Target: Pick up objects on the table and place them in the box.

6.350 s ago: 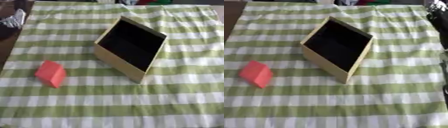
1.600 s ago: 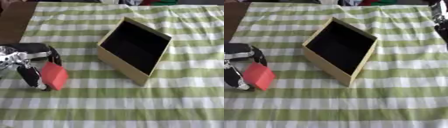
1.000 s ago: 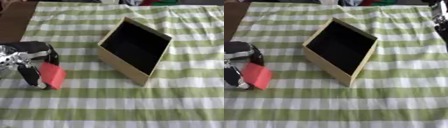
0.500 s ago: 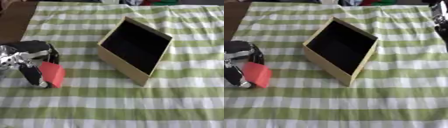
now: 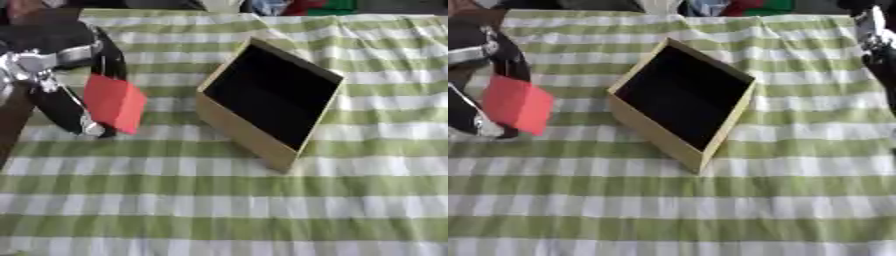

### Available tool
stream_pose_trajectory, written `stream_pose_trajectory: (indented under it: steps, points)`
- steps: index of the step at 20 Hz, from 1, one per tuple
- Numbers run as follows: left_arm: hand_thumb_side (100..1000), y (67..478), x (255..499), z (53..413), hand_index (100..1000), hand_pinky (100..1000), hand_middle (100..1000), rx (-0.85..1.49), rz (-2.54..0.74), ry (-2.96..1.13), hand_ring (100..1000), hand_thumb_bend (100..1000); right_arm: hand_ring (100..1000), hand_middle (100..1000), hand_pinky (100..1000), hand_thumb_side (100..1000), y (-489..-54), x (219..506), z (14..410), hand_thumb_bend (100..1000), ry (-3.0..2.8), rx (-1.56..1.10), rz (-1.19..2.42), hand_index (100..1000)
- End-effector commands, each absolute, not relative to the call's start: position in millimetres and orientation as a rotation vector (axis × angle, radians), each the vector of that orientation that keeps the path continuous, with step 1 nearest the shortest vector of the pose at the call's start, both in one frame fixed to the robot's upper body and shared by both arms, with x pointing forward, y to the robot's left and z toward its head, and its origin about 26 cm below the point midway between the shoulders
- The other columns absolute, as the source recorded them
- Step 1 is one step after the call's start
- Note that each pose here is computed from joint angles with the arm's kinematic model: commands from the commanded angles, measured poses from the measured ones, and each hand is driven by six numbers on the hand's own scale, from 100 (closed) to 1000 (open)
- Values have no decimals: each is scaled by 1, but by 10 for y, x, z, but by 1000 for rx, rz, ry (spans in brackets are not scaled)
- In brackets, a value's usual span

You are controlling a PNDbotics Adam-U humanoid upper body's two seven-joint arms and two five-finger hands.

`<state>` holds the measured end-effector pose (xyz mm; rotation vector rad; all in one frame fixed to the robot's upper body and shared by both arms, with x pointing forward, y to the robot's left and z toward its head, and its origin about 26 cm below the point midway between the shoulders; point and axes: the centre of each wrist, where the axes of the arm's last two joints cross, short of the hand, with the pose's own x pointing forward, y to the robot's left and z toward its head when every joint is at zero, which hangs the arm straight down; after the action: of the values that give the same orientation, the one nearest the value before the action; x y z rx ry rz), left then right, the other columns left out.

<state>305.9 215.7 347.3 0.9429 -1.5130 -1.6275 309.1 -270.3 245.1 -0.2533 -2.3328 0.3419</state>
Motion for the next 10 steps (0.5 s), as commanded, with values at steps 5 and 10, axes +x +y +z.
stream_pose_trajectory:
  steps: [5, 10]
  points:
    - [100, 1695, 3400, 3734, 589, 794, 510, 803, -1594, -1697, 580, 209, 771, 699, 910, 527, -2699, 3055, 2555, 100, -2366, -254, 374, 884]
    - [100, 1363, 3660, 3715, 592, 811, 512, 722, -1590, -1757, 581, 173, 771, 699, 911, 529, -2678, 3060, 2567, 100, -2371, -241, 377, 884]
